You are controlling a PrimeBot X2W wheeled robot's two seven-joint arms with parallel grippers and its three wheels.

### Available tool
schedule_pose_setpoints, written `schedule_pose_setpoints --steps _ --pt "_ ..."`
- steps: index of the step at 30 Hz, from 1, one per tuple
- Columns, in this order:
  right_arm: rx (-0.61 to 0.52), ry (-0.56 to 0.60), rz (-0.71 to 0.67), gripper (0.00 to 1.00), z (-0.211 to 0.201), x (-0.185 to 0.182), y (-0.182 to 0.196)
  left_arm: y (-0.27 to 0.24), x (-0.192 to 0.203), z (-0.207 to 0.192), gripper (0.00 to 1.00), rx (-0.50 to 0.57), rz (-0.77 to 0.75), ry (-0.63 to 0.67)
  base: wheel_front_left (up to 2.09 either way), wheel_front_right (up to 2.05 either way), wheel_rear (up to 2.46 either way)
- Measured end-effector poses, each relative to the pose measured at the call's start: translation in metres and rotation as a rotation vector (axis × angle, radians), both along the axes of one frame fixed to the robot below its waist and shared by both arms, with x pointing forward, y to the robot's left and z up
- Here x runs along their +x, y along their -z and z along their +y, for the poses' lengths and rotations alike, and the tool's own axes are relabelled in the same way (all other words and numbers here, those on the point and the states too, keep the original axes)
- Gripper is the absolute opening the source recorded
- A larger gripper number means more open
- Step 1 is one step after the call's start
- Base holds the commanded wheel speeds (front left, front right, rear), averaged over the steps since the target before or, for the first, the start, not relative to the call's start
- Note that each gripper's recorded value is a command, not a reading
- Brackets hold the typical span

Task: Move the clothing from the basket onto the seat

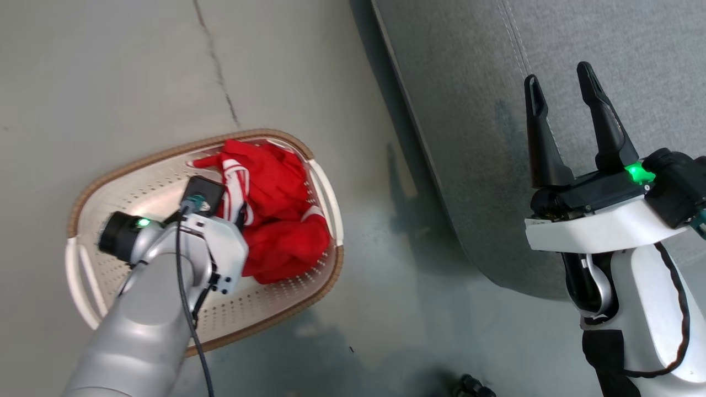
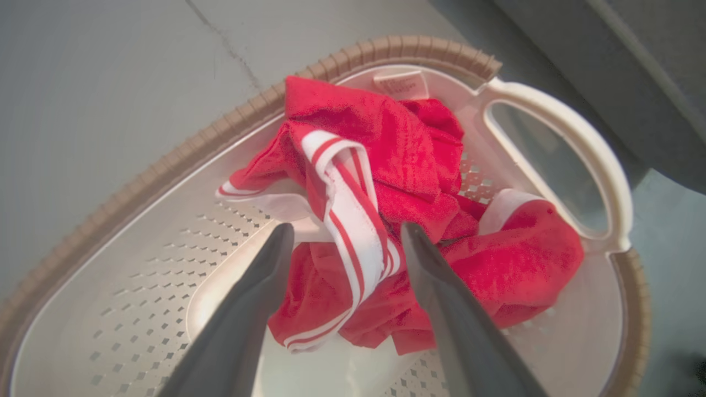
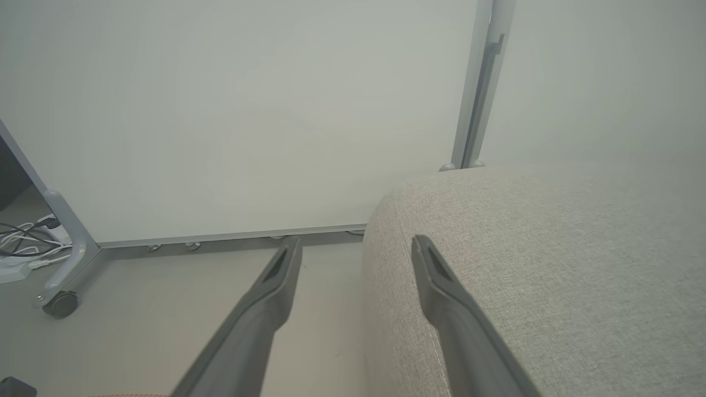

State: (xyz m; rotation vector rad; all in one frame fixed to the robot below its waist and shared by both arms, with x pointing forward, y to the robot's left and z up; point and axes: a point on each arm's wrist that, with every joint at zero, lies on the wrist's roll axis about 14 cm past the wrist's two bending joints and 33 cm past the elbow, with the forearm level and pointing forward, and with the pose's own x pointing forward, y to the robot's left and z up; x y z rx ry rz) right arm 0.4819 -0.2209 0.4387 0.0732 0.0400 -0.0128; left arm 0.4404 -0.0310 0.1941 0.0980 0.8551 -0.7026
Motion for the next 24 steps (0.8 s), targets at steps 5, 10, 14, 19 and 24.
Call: schedule_pose_setpoints --steps 5,10,14,19,24 --pt "0.003 0.015 0.023 1.0 -0.007 0.001 0.012 0.046 -0.009 0.013 1.0 0.096 0.124 0.012 0.0 0.0 0.0" --pt "0.002 0.029 0.025 1.0 -0.013 0.004 0.017 0.072 -0.009 0.009 1.0 0.096 0.182 0.029 0.0 0.0 0.0" --pt "0.0 0.041 0.044 1.0 -0.018 0.002 0.024 0.087 -0.011 0.004 1.0 0.093 0.225 0.047 0.0 0.0 0.0" --pt "-0.006 0.062 0.06 1.0 -0.025 -0.002 0.027 0.095 -0.016 -0.007 0.0 0.074 0.251 0.086 0.0 0.0 0.0" --pt "-0.001 0.079 0.055 1.0 -0.03 -0.005 0.023 0.086 -0.012 -0.012 0.0 0.059 0.225 0.098 0.0 0.0 0.0"
